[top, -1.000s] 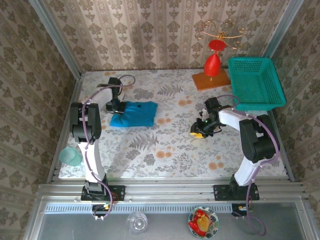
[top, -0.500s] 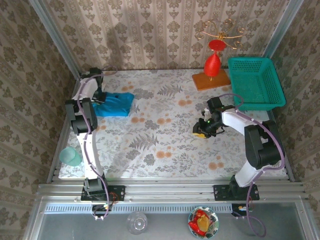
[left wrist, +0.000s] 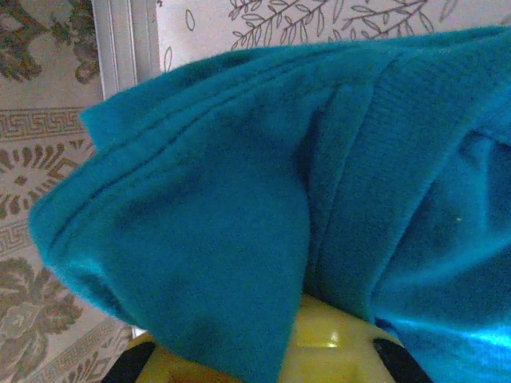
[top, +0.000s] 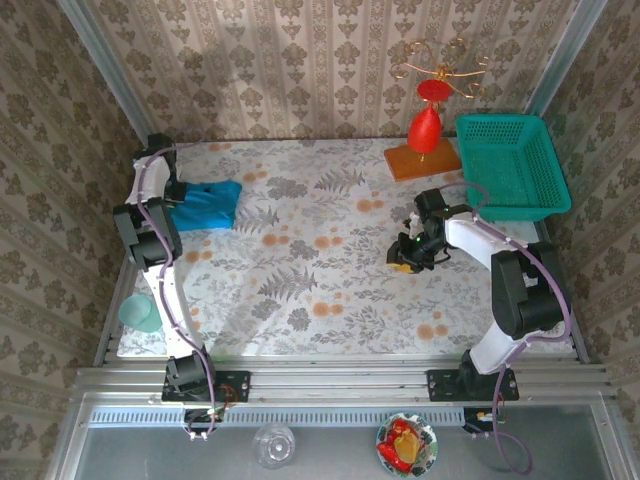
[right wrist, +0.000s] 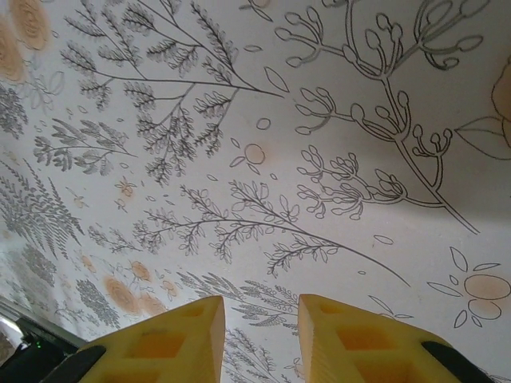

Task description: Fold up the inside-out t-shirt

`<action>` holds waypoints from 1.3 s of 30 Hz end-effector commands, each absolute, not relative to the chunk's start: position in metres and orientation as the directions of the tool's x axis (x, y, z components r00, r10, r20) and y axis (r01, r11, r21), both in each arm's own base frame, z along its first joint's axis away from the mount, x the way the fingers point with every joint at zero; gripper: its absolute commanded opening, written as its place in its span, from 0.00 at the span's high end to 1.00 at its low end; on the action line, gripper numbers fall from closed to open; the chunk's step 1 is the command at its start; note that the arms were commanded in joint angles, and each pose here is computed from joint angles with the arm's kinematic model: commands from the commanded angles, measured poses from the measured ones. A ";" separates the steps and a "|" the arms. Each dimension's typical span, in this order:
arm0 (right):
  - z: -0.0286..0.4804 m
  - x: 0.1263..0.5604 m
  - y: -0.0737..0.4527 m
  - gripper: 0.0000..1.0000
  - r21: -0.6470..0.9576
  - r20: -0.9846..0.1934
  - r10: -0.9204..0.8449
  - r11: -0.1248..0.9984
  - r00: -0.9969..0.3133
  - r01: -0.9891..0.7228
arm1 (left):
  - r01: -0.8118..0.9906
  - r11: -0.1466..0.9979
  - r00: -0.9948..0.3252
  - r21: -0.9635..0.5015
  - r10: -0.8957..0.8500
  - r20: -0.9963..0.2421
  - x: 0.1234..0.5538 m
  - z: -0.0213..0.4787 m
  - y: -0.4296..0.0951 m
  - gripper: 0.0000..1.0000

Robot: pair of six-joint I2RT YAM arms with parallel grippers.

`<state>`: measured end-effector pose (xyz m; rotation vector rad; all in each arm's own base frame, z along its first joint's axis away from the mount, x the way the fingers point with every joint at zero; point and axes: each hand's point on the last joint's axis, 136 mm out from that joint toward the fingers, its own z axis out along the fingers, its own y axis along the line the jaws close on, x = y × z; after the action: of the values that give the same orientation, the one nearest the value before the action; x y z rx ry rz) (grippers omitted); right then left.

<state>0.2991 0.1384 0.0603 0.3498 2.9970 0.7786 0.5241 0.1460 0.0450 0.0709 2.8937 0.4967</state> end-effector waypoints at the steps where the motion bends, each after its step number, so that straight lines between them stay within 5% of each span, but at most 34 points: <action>1: 0.070 0.298 0.135 0.68 0.468 0.034 0.221 0.858 -0.975 0.211 | 0.035 0.940 -0.982 0.340 0.096 -0.163 0.527 0.036 0.149 0.89; 8: 0.077 0.302 0.133 0.68 0.460 0.018 0.231 0.862 -0.973 0.213 | 0.003 0.924 -0.973 0.383 0.092 -0.214 0.533 0.071 0.154 0.57; 19: 0.092 0.310 0.117 0.65 0.395 -0.075 0.236 0.899 -0.969 0.189 | -0.076 0.921 -0.940 0.383 0.062 -0.335 0.526 0.145 0.156 0.48; 25: 0.098 0.327 0.092 0.46 0.294 -0.209 0.254 0.937 -0.944 0.187 | -0.077 0.971 -0.911 0.228 0.024 -0.411 0.513 0.159 0.106 0.44; 27: 0.100 0.336 0.084 0.25 0.267 -0.274 0.258 0.946 -0.926 0.184 | -0.070 0.982 -0.895 0.174 0.016 -0.446 0.505 0.162 0.087 0.40; 30: 0.105 0.348 0.068 0.11 0.202 -0.366 0.266 0.958 -0.892 0.202 | -0.071 0.988 -0.868 0.140 0.008 -0.496 0.489 0.162 0.064 0.19; 32: 0.108 0.354 0.053 0.08 0.145 -0.429 0.273 0.962 -0.861 0.233 | -0.078 0.991 -0.854 0.107 -0.011 -0.521 0.475 0.159 0.050 0.00; 39: 0.117 0.374 0.017 0.08 -0.010 -0.652 0.186 0.967 -0.735 0.254 | -0.127 0.988 -0.765 0.082 -0.045 -0.642 0.430 0.131 0.022 0.02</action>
<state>0.3559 0.0435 0.0996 0.3207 2.5854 0.0484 0.4230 0.0251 0.1220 -0.0293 2.6037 0.1673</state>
